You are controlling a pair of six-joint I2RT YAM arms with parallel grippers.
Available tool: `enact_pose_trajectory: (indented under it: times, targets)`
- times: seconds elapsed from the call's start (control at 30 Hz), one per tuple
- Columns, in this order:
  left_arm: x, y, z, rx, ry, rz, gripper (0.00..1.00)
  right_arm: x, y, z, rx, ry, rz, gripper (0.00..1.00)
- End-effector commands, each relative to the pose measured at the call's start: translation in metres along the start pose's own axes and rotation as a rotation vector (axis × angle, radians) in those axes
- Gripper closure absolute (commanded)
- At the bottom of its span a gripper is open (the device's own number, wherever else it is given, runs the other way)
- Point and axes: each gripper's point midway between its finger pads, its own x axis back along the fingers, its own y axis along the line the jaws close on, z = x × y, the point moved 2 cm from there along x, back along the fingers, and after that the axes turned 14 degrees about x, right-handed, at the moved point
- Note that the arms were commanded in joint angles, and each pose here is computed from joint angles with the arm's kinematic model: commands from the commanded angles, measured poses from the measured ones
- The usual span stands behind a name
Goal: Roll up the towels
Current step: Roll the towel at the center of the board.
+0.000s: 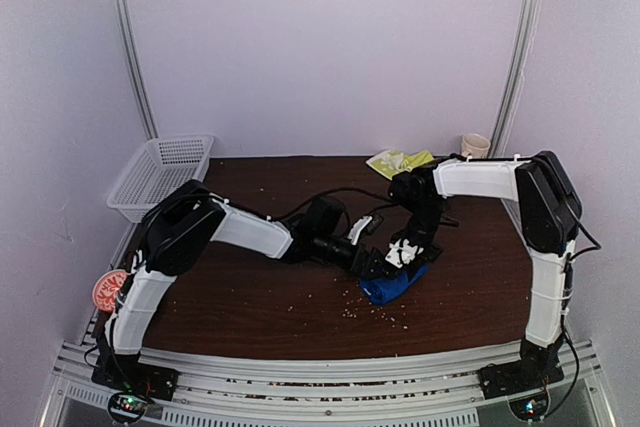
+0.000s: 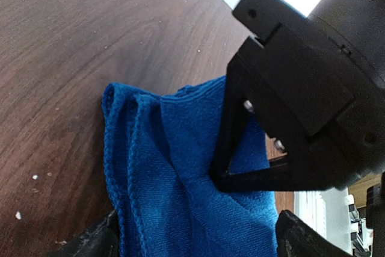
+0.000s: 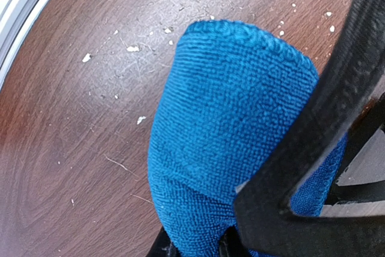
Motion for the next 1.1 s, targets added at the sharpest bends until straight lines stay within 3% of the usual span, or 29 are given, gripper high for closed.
enact_pose_trajectory:
  times: [0.0, 0.37, 1.07]
  targets:
    - [-0.006, 0.003, 0.006, 0.019, 0.037, 0.004, 0.11, -0.015, 0.007, 0.007, -0.047, -0.002, -0.066, 0.87]
    - [-0.008, 0.007, 0.015, 0.035, 0.107, -0.015, 0.17, -0.010, -0.010, 0.015, -0.081, 0.003, -0.061, 0.83]
    - [-0.008, -0.016, 0.017, 0.022, 0.147, 0.065, 0.13, 0.001, -0.044, 0.028, -0.206, 0.046, 0.060, 0.80]
